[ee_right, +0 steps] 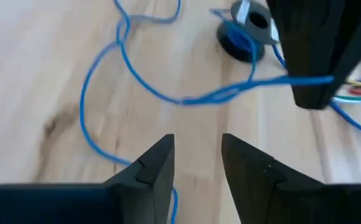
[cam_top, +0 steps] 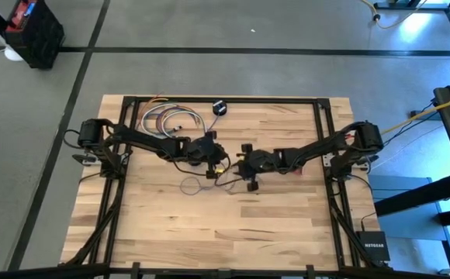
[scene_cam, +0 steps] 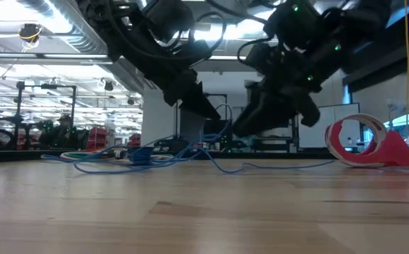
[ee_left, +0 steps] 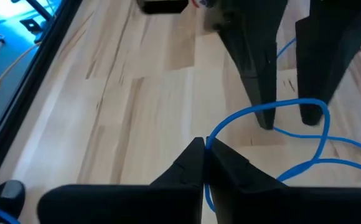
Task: Coil cords
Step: Coil the blue wire onto the spool
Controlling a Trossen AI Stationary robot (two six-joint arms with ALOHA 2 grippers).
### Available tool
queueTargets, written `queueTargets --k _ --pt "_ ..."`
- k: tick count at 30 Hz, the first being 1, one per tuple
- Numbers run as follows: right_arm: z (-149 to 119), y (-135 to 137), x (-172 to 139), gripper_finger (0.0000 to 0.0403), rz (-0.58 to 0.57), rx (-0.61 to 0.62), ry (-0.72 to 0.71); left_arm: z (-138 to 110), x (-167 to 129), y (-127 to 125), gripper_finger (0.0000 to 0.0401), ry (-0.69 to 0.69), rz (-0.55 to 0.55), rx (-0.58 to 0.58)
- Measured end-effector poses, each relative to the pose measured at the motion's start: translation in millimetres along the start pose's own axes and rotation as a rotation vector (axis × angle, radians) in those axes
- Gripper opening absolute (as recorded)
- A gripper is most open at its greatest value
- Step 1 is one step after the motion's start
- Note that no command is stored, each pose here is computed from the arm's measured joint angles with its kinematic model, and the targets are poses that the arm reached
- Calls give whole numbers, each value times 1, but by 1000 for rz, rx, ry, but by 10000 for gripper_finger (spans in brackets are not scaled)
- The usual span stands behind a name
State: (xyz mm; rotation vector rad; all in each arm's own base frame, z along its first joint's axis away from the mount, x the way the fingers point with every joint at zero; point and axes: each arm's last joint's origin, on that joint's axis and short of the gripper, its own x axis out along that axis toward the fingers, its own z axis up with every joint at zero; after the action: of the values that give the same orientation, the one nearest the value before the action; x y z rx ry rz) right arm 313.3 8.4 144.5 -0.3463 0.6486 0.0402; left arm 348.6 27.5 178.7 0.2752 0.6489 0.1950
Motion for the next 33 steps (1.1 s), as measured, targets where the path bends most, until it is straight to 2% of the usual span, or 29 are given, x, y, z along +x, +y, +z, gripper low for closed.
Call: queueTargets --k 8,14,16,18,23,26,30,33 --pt "1 -8 0 138 229 61 -177 -1 1 2 7 8 4 -3" --pt "6 -6 -1 138 321 65 -235 -4 1 4 3 32 8 -3" --pt "5 -6 -1 138 324 66 -226 -4 1 4 5 32 8 -9" --pt "3 -7 0 138 274 71 -199 -4 1 4 7 29 9 -14" --pt "-12 -6 1 138 161 68 1 -3 1 3 2 27 7 -12" --pt "-8 -9 3 138 94 52 -47 -2 1 3 4 18 9 -9" --pt "2 -10 5 138 147 45 -186 -2 1 3 8 18 8 -3" --pt "2 -8 4 138 204 42 -192 -3 1 3 4 26 6 -1"
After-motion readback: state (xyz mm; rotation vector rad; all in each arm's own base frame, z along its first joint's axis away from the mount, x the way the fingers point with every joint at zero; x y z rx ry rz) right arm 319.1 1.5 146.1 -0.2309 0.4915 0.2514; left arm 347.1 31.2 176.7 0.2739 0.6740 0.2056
